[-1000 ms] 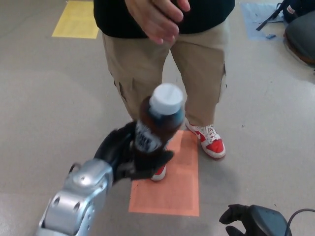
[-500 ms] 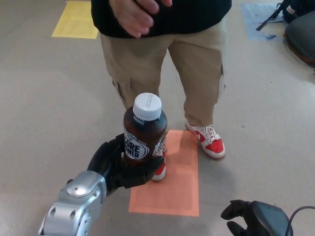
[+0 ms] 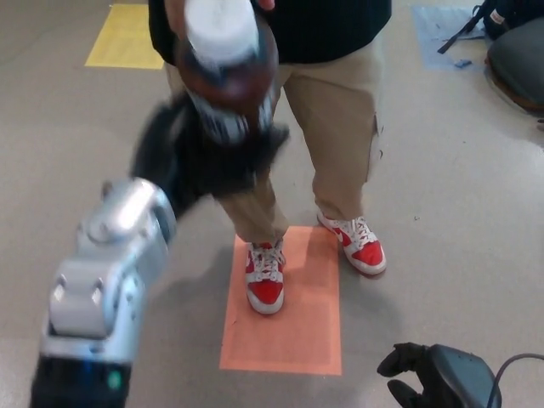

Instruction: The robot recieved a bottle of protein shake from a person using its left hand and then shake the protein up and down 2 two times and hand it back to the person

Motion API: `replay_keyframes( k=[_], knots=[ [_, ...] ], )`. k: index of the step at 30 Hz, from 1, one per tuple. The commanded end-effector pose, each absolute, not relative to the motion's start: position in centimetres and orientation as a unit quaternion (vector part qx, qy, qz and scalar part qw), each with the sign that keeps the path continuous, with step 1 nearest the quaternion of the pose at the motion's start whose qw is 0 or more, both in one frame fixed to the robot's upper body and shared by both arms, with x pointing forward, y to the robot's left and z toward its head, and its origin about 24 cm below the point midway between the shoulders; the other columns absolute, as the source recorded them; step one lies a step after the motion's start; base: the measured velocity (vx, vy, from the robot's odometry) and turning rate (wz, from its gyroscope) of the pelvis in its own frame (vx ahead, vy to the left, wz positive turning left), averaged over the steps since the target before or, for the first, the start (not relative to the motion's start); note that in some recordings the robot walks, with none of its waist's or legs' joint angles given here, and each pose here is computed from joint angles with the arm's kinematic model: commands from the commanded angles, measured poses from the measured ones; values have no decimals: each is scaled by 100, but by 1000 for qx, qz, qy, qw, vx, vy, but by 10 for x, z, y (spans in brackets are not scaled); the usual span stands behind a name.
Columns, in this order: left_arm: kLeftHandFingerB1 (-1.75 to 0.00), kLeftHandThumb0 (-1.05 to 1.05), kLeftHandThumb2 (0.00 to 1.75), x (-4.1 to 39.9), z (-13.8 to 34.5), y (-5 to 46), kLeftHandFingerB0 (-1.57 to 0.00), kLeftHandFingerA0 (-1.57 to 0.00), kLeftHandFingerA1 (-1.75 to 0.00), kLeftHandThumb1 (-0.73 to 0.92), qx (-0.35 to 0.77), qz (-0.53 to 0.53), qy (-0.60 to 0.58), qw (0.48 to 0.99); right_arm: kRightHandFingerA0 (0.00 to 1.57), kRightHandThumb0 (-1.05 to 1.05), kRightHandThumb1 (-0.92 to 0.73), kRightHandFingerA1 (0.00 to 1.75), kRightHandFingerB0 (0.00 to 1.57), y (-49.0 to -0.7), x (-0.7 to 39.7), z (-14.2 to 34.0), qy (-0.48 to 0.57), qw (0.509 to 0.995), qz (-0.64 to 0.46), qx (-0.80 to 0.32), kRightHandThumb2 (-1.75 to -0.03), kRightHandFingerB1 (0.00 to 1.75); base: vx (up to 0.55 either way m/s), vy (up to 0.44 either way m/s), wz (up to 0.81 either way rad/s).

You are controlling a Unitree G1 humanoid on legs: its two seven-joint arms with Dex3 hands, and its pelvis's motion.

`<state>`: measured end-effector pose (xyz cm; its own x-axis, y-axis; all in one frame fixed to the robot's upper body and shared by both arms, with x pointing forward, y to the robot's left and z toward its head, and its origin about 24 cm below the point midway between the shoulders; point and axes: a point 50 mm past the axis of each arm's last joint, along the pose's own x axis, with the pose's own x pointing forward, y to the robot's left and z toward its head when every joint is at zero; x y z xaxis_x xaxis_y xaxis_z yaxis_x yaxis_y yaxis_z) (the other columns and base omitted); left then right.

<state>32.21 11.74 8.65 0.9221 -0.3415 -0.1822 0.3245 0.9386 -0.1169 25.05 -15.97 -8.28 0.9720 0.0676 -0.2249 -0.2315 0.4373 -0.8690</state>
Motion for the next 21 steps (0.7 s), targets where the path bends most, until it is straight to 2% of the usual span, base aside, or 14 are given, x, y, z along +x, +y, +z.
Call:
replay_keyframes(
  k=[1, 3, 4, 5, 7, 8, 9, 12, 13, 15, 16, 19, 20, 21],
  knots=[
    [-110, -25, 73, 294, 10, 124, -68, -79, -154, 78, 37, -198, 237, 951, 99, -41, -69, 86, 82, -164, 260, -74, 60, 845, 80, -525, -73, 53, 0, 0, 0],
    [-118, -22, 72, 312, 57, 118, -66, -82, -162, 77, 9, -202, 168, 965, 94, -42, -72, 87, 80, -167, 261, -73, 62, 845, 80, -526, -73, 53, 0, 0, 0],
    [-107, -23, 64, 322, 86, 117, -64, -81, -156, 82, -11, -199, 122, 972, 95, -42, -71, 85, 81, -167, 260, -74, 64, 843, 81, -528, -73, 53, 0, 0, 0],
    [-107, -23, 64, 327, 105, 117, -64, -81, -156, 82, -20, -195, 94, 976, 95, -42, -71, 85, 81, -166, 259, -75, 64, 842, 80, -530, -73, 53, 0, 0, 12],
    [-115, -23, 71, 337, 162, 116, -73, -82, -156, 81, -63, -195, 6, 979, 98, -40, -72, 90, 82, -165, 260, -75, 66, 843, 75, -528, -79, 54, 0, 0, 0],
    [-114, -20, 72, 337, 165, 116, -71, -88, -152, 80, -65, -196, 0, 978, 99, -41, -72, 87, 82, -164, 260, -75, 67, 844, 76, -528, -80, 55, 0, 0, 0],
    [-112, -14, 72, 335, 152, 115, -68, -82, -156, 82, -60, -196, 17, 979, 98, -41, -72, 81, 82, -164, 261, -74, 67, 843, 76, -528, -77, 54, 0, 0, 0],
    [-105, -18, 66, 327, 105, 113, -63, -83, -156, 82, -47, -206, 91, 973, 97, -40, -71, 81, 83, -164, 263, -74, 72, 845, 75, -525, -75, 53, 0, 0, 0],
    [-106, -18, 72, 321, 80, 115, -63, -82, -156, 79, -30, -207, 130, 969, 96, -39, -68, 90, 82, -164, 262, -74, 71, 845, 75, -524, -72, 53, 0, 0, 0],
    [-102, -21, 73, 297, 22, 117, -64, -81, -153, 79, 25, -210, 221, 952, 95, -40, -69, 88, 80, -166, 258, -76, 69, 843, 80, -528, -71, 53, 0, 0, 0],
    [-111, -24, 72, 294, 18, 116, -62, -76, -158, 81, 36, -212, 231, 949, 97, -40, -69, 87, 81, -167, 259, -76, 68, 842, 80, -530, -71, 52, 0, 0, 0],
    [-112, -23, 65, 320, 83, 112, -59, -73, -163, 79, -23, -208, 135, 969, 96, -42, -71, 86, 82, -167, 262, -73, 69, 846, 73, -524, -71, 53, 0, 0, 2],
    [-105, -24, 65, 328, 107, 112, -63, -84, -157, 82, -33, -201, 99, 974, 96, -42, -71, 90, 82, -166, 261, -74, 66, 845, 73, -526, -73, 55, 0, 0, 14],
    [-113, -23, 67, 332, 125, 112, -69, -86, -155, 85, -41, -199, 72, 977, 97, -42, -71, 90, 82, -166, 261, -74, 65, 844, 73, -528, -75, 55, 0, 0, 0]
  ],
)
